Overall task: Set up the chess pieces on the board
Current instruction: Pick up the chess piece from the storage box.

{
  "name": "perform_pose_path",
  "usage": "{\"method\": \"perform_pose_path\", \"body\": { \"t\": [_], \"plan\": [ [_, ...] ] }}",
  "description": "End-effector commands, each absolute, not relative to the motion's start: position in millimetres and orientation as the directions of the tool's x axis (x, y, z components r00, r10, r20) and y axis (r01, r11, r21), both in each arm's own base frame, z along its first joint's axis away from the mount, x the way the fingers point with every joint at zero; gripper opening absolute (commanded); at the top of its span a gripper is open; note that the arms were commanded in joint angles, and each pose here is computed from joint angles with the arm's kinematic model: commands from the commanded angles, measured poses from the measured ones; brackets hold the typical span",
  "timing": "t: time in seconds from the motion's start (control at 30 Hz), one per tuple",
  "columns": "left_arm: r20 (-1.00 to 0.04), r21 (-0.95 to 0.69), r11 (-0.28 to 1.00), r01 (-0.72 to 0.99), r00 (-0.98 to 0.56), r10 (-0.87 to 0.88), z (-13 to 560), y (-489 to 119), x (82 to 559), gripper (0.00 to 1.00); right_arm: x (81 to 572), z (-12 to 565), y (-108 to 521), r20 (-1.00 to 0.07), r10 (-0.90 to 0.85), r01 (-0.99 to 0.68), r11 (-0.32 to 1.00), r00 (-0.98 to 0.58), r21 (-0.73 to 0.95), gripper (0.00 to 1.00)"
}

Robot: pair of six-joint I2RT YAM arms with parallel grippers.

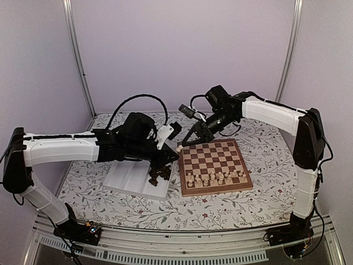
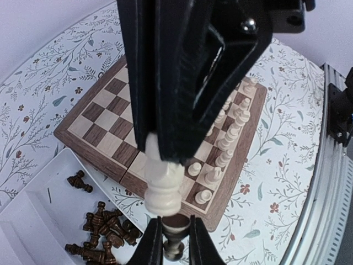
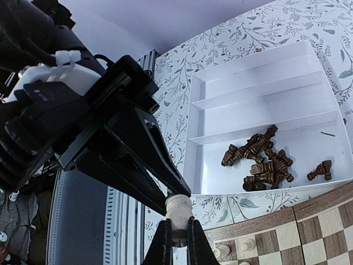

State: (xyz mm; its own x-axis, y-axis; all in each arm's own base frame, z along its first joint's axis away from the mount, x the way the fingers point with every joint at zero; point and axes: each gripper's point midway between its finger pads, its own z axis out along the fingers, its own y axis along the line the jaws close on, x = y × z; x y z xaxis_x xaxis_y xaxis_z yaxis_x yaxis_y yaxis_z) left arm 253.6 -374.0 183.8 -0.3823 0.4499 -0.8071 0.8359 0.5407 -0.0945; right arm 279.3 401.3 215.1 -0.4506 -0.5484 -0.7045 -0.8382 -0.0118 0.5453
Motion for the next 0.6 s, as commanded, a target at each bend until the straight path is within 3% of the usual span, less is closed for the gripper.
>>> {"method": "perform_pose_path", "body": {
  "t": [0.0,0.13,0.27,0.57],
  "plan": [
    [-0.78,-0.072,0.533,0.843,-0.381,0.496,174.4,-374.8,248.7,0.08,299.3,239.7,379.9,-0.749,-0.517,-0.886,0.041,-0.415,0.463,0.0],
    [-0.759,-0.053,0.527,0.848,-0.377,0.531,178.6,-370.9,249.1,0.08,319.5,234.3,341.5,-0.743,-0.528,-0.908,0.167,-0.411,0.383,0.0],
    [-0.735,-0.025,0.533,0.846,-0.377,0.563,194.5,-367.3,260.9,0.08,317.7,205.7,302.4,-0.675,-0.647,-0.934,0.267,-0.356,0.237,0.0],
    [-0.767,0.021,0.543,0.84,-0.335,0.547,229.4,-382.3,297.6,0.08,271.3,149.4,229.3,-0.486,-0.813,-0.943,0.324,-0.321,0.08,0.0]
  ]
}}
